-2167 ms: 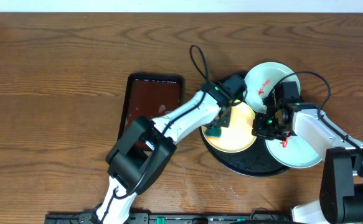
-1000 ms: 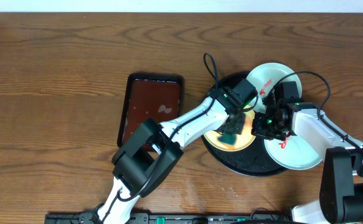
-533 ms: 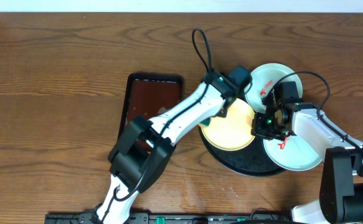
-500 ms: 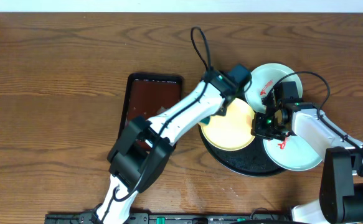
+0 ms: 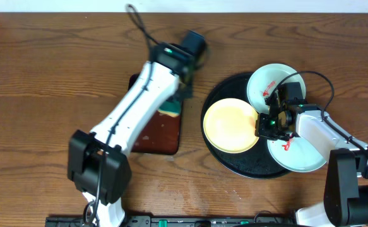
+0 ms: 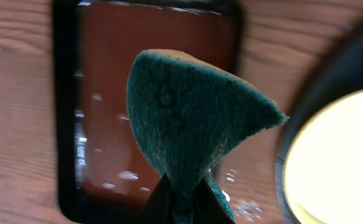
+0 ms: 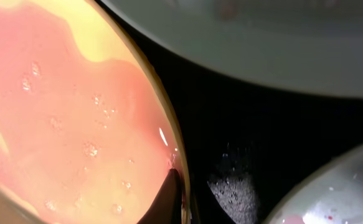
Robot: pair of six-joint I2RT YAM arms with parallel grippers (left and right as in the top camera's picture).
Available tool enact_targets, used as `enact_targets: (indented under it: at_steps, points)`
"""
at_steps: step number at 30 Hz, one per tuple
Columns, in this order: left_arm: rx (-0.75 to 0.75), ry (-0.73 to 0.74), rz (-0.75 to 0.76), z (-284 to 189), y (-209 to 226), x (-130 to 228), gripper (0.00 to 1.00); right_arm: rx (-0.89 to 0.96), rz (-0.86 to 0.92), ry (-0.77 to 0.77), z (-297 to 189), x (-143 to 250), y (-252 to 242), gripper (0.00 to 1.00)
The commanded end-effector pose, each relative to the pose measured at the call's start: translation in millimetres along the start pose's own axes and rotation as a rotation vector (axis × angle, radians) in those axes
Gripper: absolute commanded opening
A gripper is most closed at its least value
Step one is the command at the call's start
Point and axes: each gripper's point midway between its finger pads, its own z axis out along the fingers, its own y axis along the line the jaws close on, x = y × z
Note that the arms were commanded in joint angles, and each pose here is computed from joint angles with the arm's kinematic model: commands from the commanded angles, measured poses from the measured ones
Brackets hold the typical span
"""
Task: Clean dirty plates on tray and stack at the side
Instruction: 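Return the sponge to the black tray with the left gripper, then lift the yellow plate by its rim with the right gripper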
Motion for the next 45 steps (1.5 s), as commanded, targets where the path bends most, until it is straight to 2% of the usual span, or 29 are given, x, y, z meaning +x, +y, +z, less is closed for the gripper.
enact_targets:
  at_steps: [1,5,8,9,11,15,19,22,27,32,35,39,42,43,44,45]
  points:
    - [-0.037,0.068,0.006,25,27,9,0.08,0.059,-0.038,0.004,8,2,-11,0.04]
    - [-0.024,0.140,-0.014,64,38,29,0.08,0.059,-0.038,0.003,8,1,-11,0.09]
    - [-0.004,0.172,-0.034,75,43,36,0.08,0.059,-0.039,0.002,8,1,-11,0.12]
    - [0.002,0.176,-0.039,75,44,36,0.08,0.059,-0.039,0.001,8,1,-11,0.12]
    - [0.023,0.167,-0.044,70,44,34,0.11,0.047,-0.040,0.000,8,0,-9,0.03]
    - [0.053,0.100,-0.047,45,47,27,0.17,0.007,-0.041,-0.002,2,-2,1,0.01]
    - [0.094,0.002,-0.061,10,51,19,0.34,0.000,-0.059,-0.090,-24,-15,9,0.01]
    - [0.119,-0.059,-0.070,-13,55,17,0.40,0.032,-0.084,-0.189,-50,-24,12,0.01]
    - [0.135,-0.095,-0.076,-32,60,20,0.42,0.139,-0.134,-0.331,-88,-31,13,0.01]
    - [0.150,-0.132,-0.081,-54,66,27,0.42,0.368,-0.179,-0.498,-131,-35,2,0.01]
    - [0.174,-0.192,-0.089,-76,72,30,0.43,0.438,-0.221,-0.589,-151,-34,9,0.01]
    - [0.212,-0.284,-0.103,-109,81,36,0.52,0.532,-0.268,-0.705,-176,-32,20,0.01]
    - [0.235,-0.340,-0.110,-128,86,41,0.53,0.603,-0.324,-0.762,-188,-30,29,0.01]
    - [0.241,-0.355,-0.112,-133,88,43,0.56,0.616,-0.356,-0.769,-188,-29,34,0.01]
    - [0.246,-0.367,-0.114,-138,89,45,0.66,0.624,-0.389,-0.772,-188,-27,39,0.01]
    - [0.250,-0.379,-0.116,-142,91,47,0.72,0.630,-0.411,-0.777,-188,-26,43,0.01]
